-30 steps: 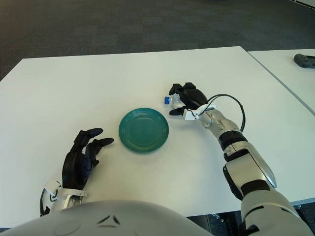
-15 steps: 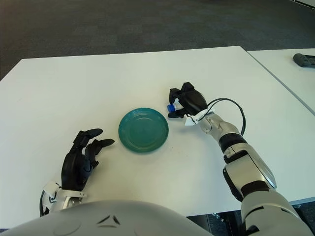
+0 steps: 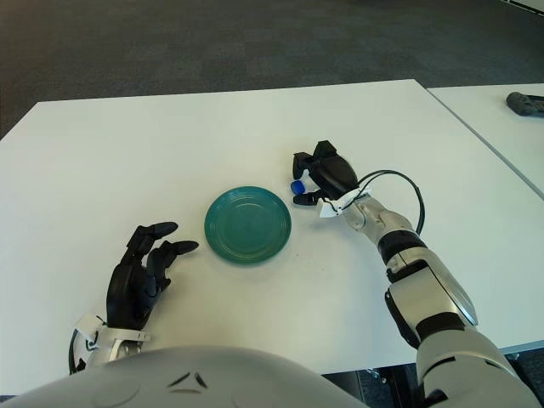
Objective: Put the bottle into the plate.
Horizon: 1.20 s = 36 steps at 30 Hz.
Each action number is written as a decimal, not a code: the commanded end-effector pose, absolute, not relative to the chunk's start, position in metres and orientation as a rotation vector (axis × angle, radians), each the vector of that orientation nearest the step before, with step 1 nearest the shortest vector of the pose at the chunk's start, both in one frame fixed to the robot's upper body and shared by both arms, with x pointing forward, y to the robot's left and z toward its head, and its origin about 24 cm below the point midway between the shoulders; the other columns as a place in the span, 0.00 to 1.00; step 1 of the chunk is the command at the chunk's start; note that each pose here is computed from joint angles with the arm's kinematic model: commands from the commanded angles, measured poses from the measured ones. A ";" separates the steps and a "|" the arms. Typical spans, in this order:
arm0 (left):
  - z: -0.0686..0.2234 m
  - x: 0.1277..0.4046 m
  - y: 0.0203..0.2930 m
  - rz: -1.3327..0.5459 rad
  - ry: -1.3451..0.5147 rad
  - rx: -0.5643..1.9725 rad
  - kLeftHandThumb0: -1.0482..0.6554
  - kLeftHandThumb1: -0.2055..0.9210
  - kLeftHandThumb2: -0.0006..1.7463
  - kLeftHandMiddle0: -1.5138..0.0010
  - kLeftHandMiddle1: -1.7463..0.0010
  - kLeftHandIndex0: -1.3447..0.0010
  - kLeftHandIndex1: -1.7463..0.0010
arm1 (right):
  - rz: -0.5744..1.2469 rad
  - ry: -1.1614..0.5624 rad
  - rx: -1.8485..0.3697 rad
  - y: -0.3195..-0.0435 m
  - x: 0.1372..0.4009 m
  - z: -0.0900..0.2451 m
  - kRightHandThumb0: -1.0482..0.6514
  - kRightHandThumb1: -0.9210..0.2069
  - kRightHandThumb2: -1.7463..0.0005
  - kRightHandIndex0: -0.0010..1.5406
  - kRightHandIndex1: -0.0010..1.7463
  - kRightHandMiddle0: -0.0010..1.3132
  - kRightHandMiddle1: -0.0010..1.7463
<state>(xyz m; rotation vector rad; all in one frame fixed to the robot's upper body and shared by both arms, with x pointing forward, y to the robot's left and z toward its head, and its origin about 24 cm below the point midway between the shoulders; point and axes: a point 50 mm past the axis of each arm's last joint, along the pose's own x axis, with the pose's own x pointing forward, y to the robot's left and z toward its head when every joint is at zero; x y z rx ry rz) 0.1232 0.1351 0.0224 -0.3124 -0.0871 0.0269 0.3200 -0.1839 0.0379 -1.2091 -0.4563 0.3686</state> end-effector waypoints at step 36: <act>0.019 0.128 0.142 0.030 -0.083 -0.299 0.12 1.00 0.36 0.58 0.36 0.75 0.32 | 0.288 -0.675 -1.058 -0.177 0.313 0.077 0.52 0.61 0.20 0.85 1.00 0.83 1.00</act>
